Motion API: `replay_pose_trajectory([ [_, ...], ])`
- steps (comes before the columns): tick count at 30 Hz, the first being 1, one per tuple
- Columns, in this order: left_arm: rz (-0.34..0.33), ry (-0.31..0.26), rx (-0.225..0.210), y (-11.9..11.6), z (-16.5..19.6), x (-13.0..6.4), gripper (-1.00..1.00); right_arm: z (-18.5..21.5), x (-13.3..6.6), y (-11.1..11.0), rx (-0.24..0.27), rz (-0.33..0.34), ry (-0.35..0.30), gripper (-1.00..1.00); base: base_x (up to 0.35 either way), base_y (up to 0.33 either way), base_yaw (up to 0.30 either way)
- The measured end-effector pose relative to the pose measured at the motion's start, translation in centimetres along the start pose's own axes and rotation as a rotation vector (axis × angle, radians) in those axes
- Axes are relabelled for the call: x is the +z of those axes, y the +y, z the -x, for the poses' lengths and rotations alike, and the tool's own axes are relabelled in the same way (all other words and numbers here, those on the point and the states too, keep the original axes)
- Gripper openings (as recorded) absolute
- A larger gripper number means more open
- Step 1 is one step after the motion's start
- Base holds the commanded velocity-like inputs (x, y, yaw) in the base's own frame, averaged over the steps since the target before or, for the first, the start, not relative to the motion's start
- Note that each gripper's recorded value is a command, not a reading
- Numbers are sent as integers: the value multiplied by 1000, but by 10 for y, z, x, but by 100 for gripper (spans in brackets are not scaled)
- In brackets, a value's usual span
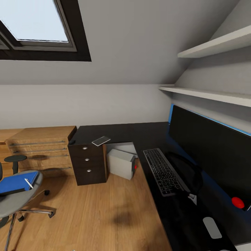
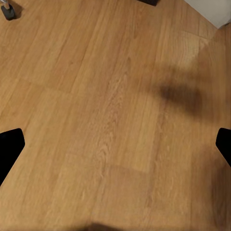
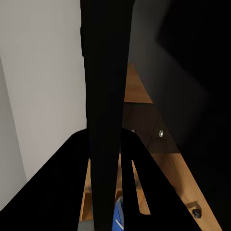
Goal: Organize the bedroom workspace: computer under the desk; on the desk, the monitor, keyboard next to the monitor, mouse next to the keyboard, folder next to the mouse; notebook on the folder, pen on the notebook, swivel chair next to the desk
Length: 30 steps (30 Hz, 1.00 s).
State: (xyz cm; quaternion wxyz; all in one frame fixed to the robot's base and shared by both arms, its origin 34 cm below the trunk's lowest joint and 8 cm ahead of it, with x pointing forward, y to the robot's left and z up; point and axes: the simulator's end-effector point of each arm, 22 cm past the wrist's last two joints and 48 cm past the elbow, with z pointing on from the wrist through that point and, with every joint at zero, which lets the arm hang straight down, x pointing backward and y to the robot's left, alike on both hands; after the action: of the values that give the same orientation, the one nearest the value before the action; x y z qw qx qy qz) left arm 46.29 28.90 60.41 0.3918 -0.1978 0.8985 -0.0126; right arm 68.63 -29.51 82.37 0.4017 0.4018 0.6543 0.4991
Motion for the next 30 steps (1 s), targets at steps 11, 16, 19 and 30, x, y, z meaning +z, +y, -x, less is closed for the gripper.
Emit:
replay_pose_trajectory([
  [11, -1, 0, 1, 0, 0, 0, 100, 0, 0, 0, 0, 1, 0, -100, 0, 0, 0],
  [16, -1, 0, 0, 0, 0, 0, 100, 0, 0, 0, 0, 1, -1, -100, 0, 0, 0],
  [19, -1, 0, 1, 0, 0, 0, 100, 0, 0, 0, 1, 2, -1, -100, 0, 0, 0],
  [30, -1, 0, 1, 0, 0, 0, 100, 0, 0, 0, 0, 2, 0, -100, 0, 0, 0],
])
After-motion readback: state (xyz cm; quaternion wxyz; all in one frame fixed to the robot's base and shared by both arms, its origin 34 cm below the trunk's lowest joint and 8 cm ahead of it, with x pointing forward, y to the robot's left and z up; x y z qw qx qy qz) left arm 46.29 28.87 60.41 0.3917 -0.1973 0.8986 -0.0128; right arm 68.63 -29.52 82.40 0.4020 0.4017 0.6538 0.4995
